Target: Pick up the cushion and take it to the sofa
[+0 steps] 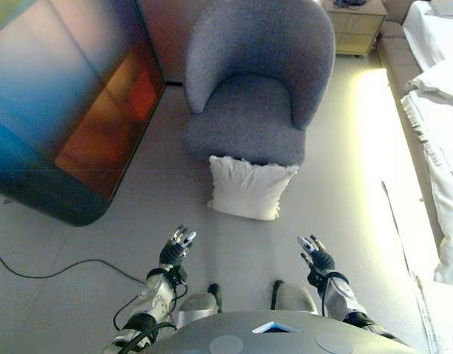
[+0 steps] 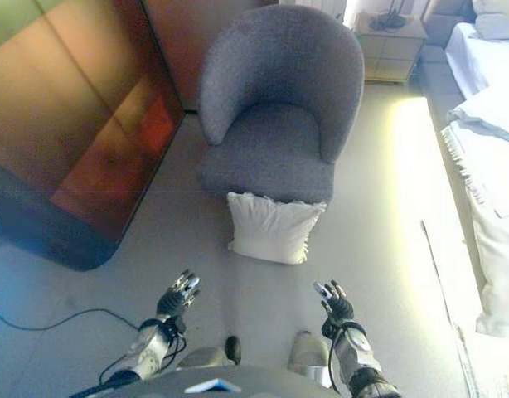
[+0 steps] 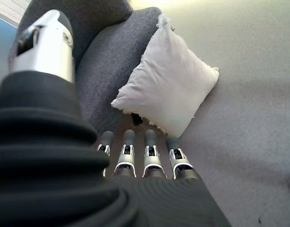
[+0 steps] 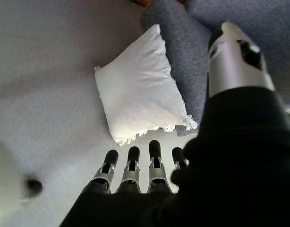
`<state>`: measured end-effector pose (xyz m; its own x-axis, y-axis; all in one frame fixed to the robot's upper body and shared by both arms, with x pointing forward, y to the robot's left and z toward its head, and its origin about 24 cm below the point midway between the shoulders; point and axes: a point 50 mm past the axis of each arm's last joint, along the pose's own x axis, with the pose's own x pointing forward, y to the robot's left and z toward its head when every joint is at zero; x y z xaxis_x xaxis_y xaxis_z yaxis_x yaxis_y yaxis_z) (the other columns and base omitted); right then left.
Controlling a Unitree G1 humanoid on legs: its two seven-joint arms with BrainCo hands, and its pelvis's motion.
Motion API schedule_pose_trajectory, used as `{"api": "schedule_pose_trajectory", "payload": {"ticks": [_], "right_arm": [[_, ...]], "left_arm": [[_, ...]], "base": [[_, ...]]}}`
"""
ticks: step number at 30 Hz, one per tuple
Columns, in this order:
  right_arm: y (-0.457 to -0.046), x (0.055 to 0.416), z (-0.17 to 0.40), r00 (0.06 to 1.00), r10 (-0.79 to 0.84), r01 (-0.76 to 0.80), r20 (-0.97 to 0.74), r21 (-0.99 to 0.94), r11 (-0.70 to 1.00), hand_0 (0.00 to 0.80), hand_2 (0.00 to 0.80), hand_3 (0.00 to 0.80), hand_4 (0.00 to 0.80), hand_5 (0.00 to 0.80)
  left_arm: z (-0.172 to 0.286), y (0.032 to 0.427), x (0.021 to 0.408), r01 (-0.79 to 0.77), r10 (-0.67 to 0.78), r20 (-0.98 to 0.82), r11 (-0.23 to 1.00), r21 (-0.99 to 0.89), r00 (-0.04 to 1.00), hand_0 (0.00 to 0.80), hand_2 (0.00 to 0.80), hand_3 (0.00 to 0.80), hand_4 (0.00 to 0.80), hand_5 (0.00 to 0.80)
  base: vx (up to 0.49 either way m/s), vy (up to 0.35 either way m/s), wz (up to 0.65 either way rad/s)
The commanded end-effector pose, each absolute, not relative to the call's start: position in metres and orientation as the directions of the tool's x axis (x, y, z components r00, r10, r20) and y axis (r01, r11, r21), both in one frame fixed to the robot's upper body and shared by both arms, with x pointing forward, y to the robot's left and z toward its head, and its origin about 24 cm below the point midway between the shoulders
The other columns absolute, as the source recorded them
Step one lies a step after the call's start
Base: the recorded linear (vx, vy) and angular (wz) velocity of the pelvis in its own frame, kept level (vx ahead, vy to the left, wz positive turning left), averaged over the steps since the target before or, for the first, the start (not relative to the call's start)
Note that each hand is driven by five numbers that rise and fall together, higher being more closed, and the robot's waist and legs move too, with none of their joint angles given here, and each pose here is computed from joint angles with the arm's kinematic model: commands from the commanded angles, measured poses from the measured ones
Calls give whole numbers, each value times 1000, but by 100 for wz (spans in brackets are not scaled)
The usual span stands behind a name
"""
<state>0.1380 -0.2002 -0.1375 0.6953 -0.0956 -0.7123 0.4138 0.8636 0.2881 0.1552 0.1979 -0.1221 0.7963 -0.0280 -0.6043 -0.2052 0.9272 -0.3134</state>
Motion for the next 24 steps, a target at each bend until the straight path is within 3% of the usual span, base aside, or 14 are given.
{"api": "schedule_pose_trajectory", "payload": {"ticks": [1,15,24], "right_arm": [[-201,155,-124,760,-110,402,-641,330,854,0,0,0,0,0],[-214,128,-140,692,-121,450,-711,294,843,0,0,0,0,0],[-228,131,-137,683,-130,406,-719,226,886,0,0,0,0,0]], "left_arm": [[-108,202,170,-167,-42,-538,928,-334,842,0,0,0,0,0],[-119,198,153,-161,-61,-572,930,-330,818,0,0,0,0,0],[-113,194,176,-212,-33,-554,904,-372,832,0,0,0,0,0]], "base": [[216,-110,3],[389,-181,19],[333,-248,1]]}}
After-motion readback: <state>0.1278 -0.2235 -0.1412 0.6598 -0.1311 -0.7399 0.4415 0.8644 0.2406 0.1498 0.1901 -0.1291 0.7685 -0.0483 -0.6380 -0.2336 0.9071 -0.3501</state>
